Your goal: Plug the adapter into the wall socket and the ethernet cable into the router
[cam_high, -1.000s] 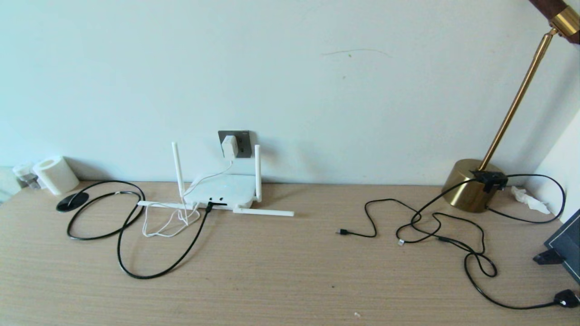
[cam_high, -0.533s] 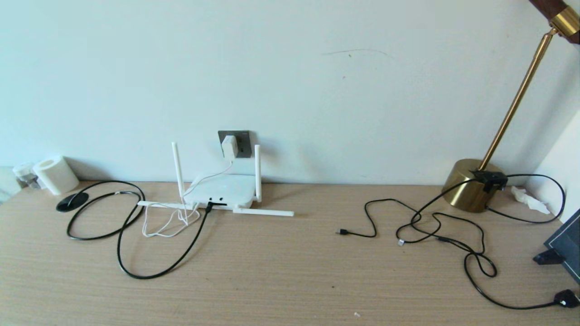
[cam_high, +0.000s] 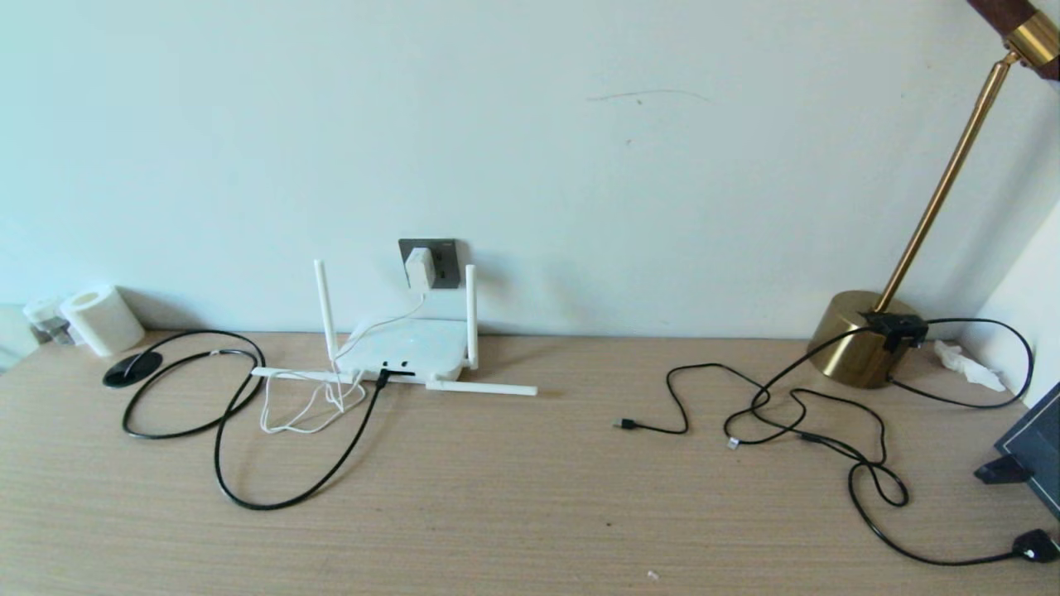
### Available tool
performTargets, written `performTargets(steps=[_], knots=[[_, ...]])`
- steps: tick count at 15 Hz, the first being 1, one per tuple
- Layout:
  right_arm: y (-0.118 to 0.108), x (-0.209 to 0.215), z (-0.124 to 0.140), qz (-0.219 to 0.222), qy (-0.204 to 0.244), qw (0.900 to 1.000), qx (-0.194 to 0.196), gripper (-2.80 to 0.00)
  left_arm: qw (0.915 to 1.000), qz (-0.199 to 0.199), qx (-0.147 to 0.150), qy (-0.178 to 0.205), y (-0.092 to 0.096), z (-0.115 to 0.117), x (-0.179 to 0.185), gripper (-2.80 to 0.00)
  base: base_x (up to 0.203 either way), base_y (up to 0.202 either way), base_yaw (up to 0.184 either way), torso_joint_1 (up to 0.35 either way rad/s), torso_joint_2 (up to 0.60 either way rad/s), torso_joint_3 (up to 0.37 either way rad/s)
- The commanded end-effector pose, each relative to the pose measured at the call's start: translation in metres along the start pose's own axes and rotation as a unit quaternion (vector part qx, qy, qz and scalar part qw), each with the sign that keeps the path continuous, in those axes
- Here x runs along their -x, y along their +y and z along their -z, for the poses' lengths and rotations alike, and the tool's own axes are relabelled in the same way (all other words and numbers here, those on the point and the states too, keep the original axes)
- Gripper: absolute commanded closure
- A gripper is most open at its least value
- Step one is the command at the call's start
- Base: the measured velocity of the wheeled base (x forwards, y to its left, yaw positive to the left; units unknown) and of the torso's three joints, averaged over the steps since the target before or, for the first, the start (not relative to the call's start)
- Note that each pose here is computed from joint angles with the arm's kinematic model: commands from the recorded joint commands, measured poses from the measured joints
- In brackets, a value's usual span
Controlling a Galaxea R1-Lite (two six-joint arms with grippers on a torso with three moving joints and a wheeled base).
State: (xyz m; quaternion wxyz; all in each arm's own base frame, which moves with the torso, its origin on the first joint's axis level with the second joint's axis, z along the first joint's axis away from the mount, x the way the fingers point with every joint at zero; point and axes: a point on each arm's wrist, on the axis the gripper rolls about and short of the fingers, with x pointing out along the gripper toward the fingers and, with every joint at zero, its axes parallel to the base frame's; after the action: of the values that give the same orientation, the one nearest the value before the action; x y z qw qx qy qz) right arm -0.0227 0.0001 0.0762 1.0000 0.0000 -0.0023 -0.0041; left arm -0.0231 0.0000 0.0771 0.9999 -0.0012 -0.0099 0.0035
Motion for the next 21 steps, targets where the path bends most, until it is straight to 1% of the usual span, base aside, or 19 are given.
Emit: performTargets(steps=[1, 14, 21], knots=[[0.0000, 0.0000, -0.0001, 0.000, -0.001, 1.000, 0.000, 0.00, 1.0000, 0.000, 0.000, 0.001, 0.0000, -0.0001, -0.0003, 0.00, 0.000, 0.000, 0.000, 0.000, 0.00, 0.000], [0.0000, 0.0000, -0.0007, 0.001, -0.004, 1.000, -0.001, 0.00, 1.0000, 0.000, 0.000, 0.001, 0.0000, -0.0001, -0.0003, 0.00, 0.000, 0.000, 0.000, 0.000, 0.00, 0.000], [-0.0001, 0.0000, -0.0003, 0.003, -0.001, 1.000, 0.010, 0.00, 1.0000, 0.000, 0.000, 0.001, 0.0000, -0.0001, -0.0003, 0.00, 0.000, 0.000, 0.000, 0.000, 0.00, 0.000]])
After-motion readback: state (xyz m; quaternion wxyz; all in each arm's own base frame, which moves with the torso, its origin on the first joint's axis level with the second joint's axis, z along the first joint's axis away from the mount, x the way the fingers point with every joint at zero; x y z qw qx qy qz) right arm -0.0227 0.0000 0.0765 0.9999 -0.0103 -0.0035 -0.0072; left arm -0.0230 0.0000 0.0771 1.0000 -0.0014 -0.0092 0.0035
